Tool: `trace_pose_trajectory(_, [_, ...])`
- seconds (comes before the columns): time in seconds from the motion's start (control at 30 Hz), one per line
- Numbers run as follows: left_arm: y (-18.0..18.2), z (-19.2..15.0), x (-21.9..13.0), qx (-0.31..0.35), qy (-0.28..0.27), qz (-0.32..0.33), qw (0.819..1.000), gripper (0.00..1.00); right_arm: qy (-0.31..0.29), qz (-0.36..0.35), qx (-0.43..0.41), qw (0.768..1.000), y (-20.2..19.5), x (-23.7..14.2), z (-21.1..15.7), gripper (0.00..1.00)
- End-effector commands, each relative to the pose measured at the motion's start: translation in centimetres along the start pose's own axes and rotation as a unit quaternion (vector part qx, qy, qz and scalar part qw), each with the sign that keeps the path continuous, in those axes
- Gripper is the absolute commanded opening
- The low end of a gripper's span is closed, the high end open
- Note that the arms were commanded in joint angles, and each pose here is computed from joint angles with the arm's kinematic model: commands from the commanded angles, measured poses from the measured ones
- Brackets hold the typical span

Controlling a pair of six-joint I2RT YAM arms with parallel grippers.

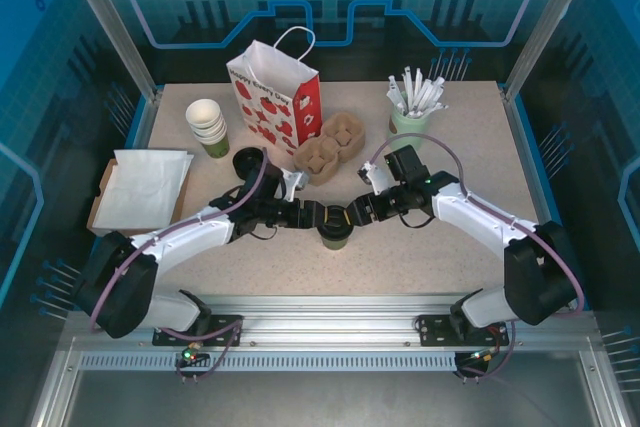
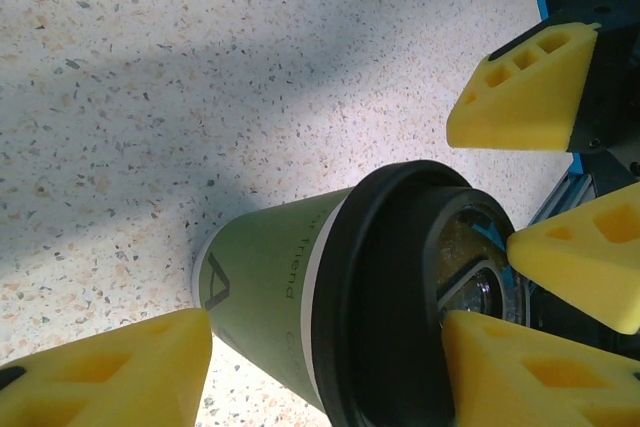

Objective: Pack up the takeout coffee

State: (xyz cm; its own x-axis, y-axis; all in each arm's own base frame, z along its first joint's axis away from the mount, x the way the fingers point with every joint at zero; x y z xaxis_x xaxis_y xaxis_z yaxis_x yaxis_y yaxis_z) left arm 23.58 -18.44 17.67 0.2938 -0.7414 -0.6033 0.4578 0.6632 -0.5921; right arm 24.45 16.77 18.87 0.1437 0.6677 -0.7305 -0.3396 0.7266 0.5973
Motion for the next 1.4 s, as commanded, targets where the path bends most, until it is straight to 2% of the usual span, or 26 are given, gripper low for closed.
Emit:
trace_pose_trajectory(0.0, [0.5, -1.0, 0.5, -0.004, 0.014, -0.004, 1.0, 0.62, 0.024, -0.028, 0.03, 0.999, -2.1, 1.3, -1.4, 0.62])
trace_pose_trajectory(0.23, [1.3, -2.2, 0.9, -0.013, 0.024, 0.011, 1.0, 0.57, 0.028, -0.042, 0.045, 0.998, -3.3, 1.6, -2.5, 0.55])
trace_pose_trajectory(0.4, [0.6, -1.2, 0.8, -0.018, 0.005, -0.014, 1.0, 0.58, 0.006, -0.023, 0.031, 0.999, -1.9, 0.5, -1.3, 0.55])
trace_pose_trajectory(0.5, [-0.2, 0.0, 0.5, -0.012, -0.013, -0.021, 1.0, 0.62, -0.008, -0.007, 0.019, 1.0, -0.6, -0.5, -0.6, 0.56])
trace_pose_trajectory(0.67, [-1.1, 1.5, -0.3, -0.007, -0.045, -0.027, 0.999, 0.76, -0.036, 0.024, -0.006, 0.999, 1.5, -2.5, 0.8, 0.64])
trace_pose_trajectory(0.87, [-1.7, 1.5, -1.9, 0.01, -0.064, -0.022, 0.998, 0.84, -0.045, 0.002, -0.019, 0.999, 1.9, -4.2, 0.2, 0.72])
trace_pose_trajectory(1.07, [-1.5, -0.1, -1.8, -0.031, -0.033, -0.032, 0.998, 0.84, -0.042, -0.023, -0.016, 0.999, 1.1, -4.0, -0.7, 0.73])
trace_pose_trajectory(1.3, [-1.4, -0.5, -0.6, -0.049, -0.012, -0.038, 0.998, 0.79, -0.031, -0.005, -0.014, 0.999, 1.2, -3.4, -0.7, 0.72])
trace_pose_trajectory(1.37, [-1.6, -0.8, -0.1, -0.05, -0.004, -0.044, 0.998, 0.77, -0.022, 0.019, -0.011, 1.0, 1.4, -2.9, -0.9, 0.71])
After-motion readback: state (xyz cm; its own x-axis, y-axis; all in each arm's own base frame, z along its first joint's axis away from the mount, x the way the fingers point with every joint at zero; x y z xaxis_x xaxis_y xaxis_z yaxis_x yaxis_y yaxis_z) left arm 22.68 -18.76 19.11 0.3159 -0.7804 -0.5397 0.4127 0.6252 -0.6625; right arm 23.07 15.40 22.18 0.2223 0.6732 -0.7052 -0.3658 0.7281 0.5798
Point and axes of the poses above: each hand's point on the last joint's axis, 136 mm out from that joint toward the fingers, its own x axis out along the fingers, its own y axis along the line the jaws close on, z = x × y, the point moved 10 cm from there along -x, back along the fingers, and after that the axes turned 10 degrees about x, right-handed, at the moved point
